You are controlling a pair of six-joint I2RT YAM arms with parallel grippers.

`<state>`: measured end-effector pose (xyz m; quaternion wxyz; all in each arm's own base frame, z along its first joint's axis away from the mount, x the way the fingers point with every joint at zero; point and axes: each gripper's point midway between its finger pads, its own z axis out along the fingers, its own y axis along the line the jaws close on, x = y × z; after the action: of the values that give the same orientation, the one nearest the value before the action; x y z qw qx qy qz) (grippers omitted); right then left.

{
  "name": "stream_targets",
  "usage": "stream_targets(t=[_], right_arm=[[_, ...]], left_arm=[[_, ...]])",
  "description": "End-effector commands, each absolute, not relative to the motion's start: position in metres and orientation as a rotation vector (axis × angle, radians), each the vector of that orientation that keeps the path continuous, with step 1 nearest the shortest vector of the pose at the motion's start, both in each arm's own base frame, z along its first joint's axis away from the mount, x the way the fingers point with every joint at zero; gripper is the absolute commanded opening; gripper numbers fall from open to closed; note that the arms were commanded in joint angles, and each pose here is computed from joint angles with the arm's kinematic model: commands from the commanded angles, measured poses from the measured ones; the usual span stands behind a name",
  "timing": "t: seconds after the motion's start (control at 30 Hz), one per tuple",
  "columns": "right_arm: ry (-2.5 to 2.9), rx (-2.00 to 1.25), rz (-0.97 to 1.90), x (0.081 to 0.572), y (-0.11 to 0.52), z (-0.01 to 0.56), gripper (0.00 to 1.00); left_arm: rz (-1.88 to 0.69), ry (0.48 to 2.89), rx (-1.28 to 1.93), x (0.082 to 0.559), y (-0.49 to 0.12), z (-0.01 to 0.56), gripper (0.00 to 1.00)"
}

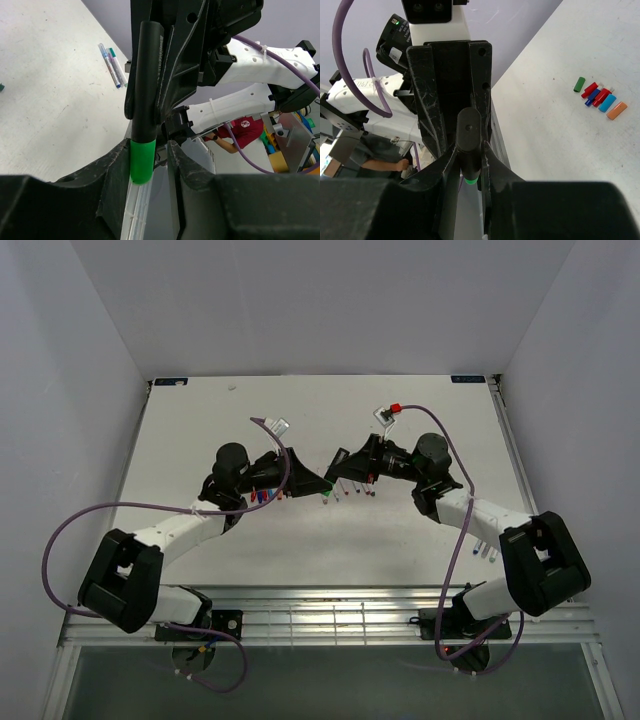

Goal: Open the pen caps

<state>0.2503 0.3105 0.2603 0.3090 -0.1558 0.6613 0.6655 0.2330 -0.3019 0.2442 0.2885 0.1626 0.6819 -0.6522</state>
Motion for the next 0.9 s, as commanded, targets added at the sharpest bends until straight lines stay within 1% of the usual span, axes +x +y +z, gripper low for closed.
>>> stream_targets(t=[0.0, 0.07, 0.13, 0.2, 0.23, 0.27, 0.3, 0.33, 0.37, 0.63, 0.83, 0.87], right_arm=[[1.639, -0.457, 1.763, 0.254, 0.315, 0.285, 0.08], [1.641, -0.454, 1.764, 0.254, 0.316, 0.284, 0.08], [1.634, -0.453, 1.768, 0.255, 0.316, 0.285, 0.08], [1.631, -0.446, 1.776, 0.256, 0.317, 0.286, 0.08], [1.625, -0.448, 1.777, 0.256, 0.318, 0.287, 0.08], [1.627, -0.444, 1.778, 0.258, 0.318, 0.286, 0.08], [1.623, -0.447, 1.780, 0.258, 0.319, 0.287, 0.08], [1.614, -0.452, 1.781, 0.257, 0.320, 0.289, 0.08], [1.614, -0.450, 1.780, 0.259, 0.320, 0.288, 0.08], [1.528, -0.412, 1.760, 0.270, 0.316, 0.307, 0.08], [1.283, -0.310, 1.620, 0.284, 0.292, 0.354, 0.08], [1.262, -0.255, 1.608, 0.289, 0.285, 0.355, 0.08]], left_arm=[[-1.773, 1.756, 0.516, 0.225, -0.305, 0.261, 0.44], [-1.777, 1.763, 0.517, 0.224, -0.305, 0.259, 0.41], [-1.783, 1.767, 0.525, 0.223, -0.305, 0.257, 0.40], [-1.789, 1.768, 0.536, 0.221, -0.305, 0.256, 0.43], [-1.791, 1.770, 0.538, 0.220, -0.304, 0.255, 0.42], [-1.793, 1.770, 0.541, 0.219, -0.304, 0.255, 0.38], [-1.796, 1.771, 0.543, 0.219, -0.304, 0.255, 0.18], [-1.805, 1.777, 0.546, 0.217, -0.304, 0.254, 0.04], [-1.807, 1.781, 0.540, 0.217, -0.304, 0.254, 0.00], [-1.819, 1.793, 0.540, 0.206, -0.299, 0.248, 0.00], [-1.823, 1.804, 0.546, 0.195, -0.294, 0.241, 0.00], [-1.824, 1.799, 0.557, 0.191, -0.292, 0.241, 0.00]])
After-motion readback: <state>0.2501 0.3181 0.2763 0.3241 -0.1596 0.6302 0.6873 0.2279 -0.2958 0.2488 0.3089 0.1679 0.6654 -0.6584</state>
